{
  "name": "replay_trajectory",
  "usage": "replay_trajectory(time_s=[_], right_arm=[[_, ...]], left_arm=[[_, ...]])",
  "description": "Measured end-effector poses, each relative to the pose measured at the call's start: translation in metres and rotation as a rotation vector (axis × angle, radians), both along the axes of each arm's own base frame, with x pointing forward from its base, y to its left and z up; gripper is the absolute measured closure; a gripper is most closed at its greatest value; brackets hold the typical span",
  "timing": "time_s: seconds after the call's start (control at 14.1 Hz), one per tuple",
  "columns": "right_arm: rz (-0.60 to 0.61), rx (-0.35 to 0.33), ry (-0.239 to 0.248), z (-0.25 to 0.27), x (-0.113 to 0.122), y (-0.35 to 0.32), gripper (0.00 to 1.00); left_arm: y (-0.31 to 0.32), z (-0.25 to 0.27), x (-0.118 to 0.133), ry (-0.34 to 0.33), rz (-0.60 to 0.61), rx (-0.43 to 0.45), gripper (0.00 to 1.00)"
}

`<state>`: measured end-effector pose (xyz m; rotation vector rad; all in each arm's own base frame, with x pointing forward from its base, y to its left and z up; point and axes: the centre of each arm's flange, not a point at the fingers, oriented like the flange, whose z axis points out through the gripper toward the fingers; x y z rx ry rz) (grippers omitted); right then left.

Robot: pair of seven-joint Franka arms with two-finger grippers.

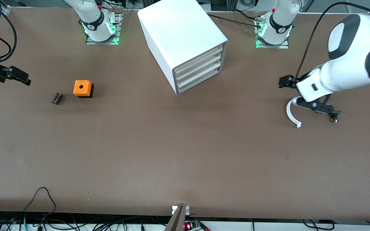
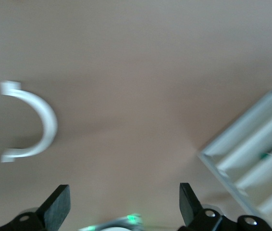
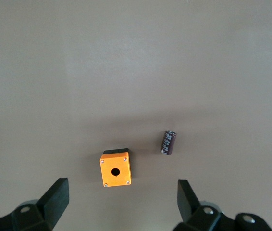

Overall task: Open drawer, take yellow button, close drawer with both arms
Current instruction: 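Hook the left gripper on the lowest drawer front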

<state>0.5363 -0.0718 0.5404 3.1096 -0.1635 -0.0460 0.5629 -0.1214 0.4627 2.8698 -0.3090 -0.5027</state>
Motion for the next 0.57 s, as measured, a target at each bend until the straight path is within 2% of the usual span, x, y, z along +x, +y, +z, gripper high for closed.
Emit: replay_trajectory(time_s=[0.28,0.42,0.57], right_arm=[[0.001,0.000,0.001,-0.001,0.000,0.001,0.00],[0.002,0.000,0.002,-0.001,0.000,0.001,0.00],[0.009,0.000,0.003,-0.001,0.000,0.001,0.00]], left_arm=[[-0.057,-0.078,-0.034,0.274,0.082,-0.310,0.00],[-0.089,-0.103,-0.057,0.363,0.069,-0.408,0.00],[-0.125,-0.117,-0.078,0.427,0.047,-0.465,0.00]])
